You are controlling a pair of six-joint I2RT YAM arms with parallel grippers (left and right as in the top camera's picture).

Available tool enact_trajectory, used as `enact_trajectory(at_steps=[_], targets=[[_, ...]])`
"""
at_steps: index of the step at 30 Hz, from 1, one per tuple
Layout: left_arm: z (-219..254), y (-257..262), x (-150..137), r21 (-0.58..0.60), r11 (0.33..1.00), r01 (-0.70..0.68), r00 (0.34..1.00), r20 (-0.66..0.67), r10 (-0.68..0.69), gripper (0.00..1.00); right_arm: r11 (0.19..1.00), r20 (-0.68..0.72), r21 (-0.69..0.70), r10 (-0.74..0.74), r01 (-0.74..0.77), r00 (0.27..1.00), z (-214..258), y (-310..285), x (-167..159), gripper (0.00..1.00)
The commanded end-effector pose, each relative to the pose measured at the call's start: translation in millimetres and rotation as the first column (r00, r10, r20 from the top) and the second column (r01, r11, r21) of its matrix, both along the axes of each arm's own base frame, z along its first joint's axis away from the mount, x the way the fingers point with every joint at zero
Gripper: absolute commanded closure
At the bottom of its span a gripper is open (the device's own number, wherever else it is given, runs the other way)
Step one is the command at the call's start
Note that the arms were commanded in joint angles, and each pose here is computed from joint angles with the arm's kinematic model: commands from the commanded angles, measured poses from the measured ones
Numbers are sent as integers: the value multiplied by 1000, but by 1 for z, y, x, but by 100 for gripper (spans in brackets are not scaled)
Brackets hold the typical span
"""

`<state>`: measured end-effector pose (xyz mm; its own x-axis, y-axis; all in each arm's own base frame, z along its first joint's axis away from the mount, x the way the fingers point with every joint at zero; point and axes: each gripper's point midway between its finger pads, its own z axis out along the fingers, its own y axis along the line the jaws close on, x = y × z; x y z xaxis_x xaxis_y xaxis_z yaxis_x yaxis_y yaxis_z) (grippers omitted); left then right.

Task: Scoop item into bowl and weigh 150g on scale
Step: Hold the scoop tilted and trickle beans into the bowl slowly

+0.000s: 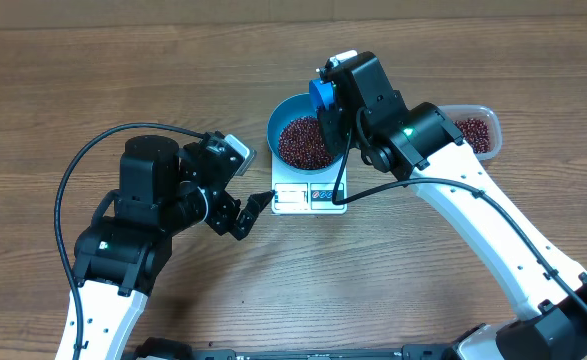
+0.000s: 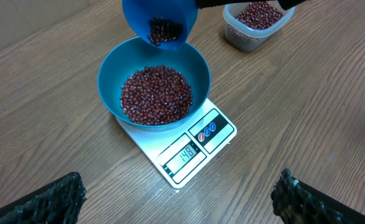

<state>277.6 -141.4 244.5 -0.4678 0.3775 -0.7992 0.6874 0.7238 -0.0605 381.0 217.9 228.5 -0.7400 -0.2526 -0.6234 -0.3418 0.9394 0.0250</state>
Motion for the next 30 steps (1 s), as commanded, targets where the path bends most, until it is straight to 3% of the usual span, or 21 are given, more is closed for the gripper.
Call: enact_trajectory(at_steps=[1, 30], targets=[[11, -2, 3, -3, 1000, 20, 999, 37, -20, 0, 1000, 57, 18, 14, -15, 998, 25, 1, 0, 96], [11, -2, 3, -3, 1000, 20, 999, 37, -20, 1, 998, 64, -39, 51, -49, 997, 21, -3, 0, 96]])
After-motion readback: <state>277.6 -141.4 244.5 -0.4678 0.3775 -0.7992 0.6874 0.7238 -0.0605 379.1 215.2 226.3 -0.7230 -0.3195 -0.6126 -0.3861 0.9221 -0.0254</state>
